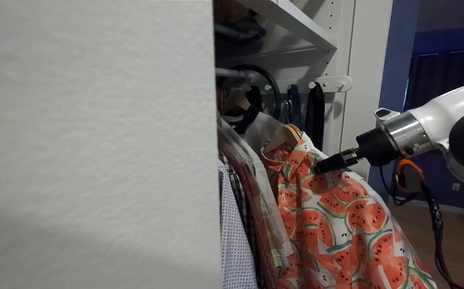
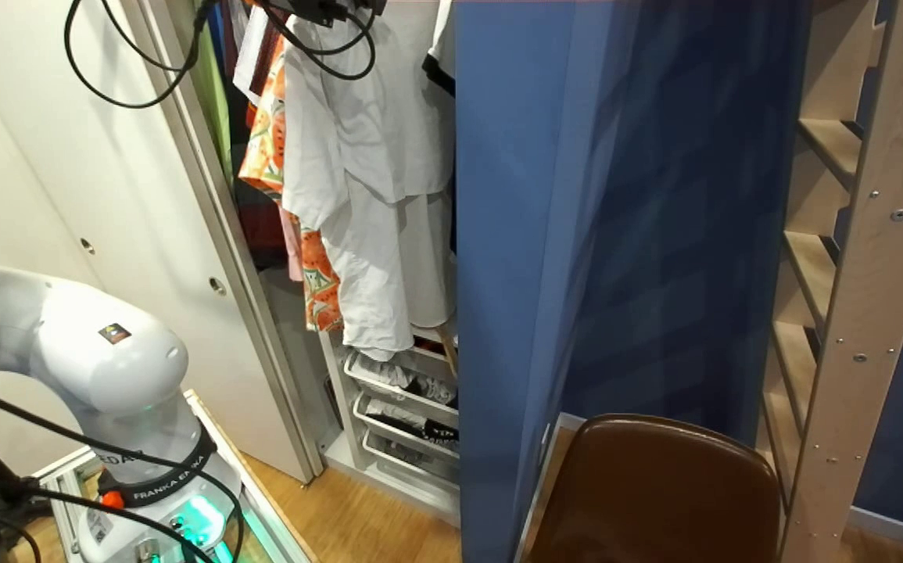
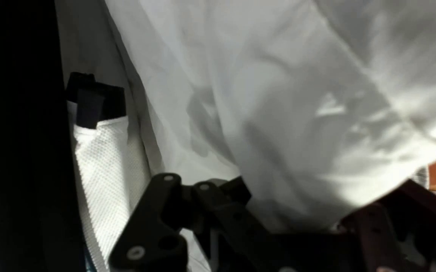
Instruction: Hang the orange shirt and white shirt on the second nail from the right
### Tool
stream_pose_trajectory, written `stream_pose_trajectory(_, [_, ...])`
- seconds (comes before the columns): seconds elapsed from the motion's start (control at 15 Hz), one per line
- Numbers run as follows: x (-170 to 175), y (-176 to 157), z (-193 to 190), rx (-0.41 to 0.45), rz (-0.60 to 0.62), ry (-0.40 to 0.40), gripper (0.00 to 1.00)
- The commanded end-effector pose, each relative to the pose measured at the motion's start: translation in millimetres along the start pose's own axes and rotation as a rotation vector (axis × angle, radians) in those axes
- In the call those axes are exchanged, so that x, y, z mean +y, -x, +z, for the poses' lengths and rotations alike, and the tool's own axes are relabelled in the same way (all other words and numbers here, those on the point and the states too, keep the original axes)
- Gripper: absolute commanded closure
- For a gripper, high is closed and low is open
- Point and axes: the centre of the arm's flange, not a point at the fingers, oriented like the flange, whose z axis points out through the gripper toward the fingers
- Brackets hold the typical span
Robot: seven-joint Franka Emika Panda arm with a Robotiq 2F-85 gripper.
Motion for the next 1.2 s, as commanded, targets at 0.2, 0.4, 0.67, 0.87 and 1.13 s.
stream_pose_trajectory(0.2, [26, -11, -57, 0.154, 0.048, -0.023, 0.99])
stream_pose_trajectory(0.4, [35, -12, -66, 0.184, 0.071, -0.038, 0.99])
stream_pose_trajectory(0.67, [35, -15, -71, 0.203, 0.077, -0.062, 0.99])
stream_pose_trajectory(0.87, [36, -17, -76, 0.216, 0.079, -0.076, 0.99])
stream_pose_trajectory(1.13, [33, -18, -78, 0.206, 0.072, -0.094, 0.99])
